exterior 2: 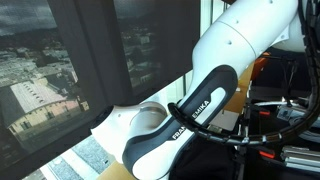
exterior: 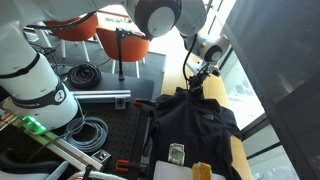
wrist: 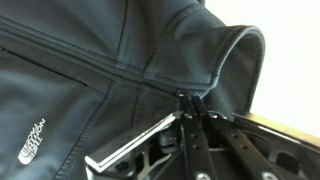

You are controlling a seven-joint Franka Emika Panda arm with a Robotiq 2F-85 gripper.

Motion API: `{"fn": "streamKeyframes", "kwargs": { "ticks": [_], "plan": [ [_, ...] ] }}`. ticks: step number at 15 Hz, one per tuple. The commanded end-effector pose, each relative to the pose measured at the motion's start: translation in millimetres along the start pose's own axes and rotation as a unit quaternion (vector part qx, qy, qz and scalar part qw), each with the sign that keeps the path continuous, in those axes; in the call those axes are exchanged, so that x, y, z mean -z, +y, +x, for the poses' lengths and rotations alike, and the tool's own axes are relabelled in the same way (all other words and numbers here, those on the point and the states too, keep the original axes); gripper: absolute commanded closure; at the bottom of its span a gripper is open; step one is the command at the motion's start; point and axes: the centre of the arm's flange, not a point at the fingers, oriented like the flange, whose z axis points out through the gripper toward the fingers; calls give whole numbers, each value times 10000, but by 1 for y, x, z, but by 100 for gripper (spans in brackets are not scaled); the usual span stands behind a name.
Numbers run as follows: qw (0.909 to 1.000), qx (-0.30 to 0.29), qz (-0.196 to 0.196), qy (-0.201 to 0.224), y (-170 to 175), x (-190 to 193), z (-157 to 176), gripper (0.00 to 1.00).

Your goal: Zip up the jersey

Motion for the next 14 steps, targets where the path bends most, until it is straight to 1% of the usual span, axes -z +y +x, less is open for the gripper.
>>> {"fn": "streamKeyframes", "kwargs": {
  "ticks": [1, 4, 5, 6, 7, 9, 11, 13, 14],
  "plan": [
    [9998, -85, 165, 3, -22, 8, 26, 99],
    [9997, -121, 188, 24, -21, 8, 28, 99],
    [9997, -137, 186, 29, -20, 7, 26, 71],
    [9997, -155, 184, 43, -20, 6, 24, 70],
    [9996, -147, 217, 74, -20, 7, 21, 64],
    [9992, -164, 321, 144, -20, 15, 16, 49],
    [9986, -210, 395, 265, -16, 24, 10, 35],
    [9978, -262, 417, 438, -6, 34, 1, 21],
    [9973, -294, 439, 516, -2, 38, -1, 12]
  ]
}}
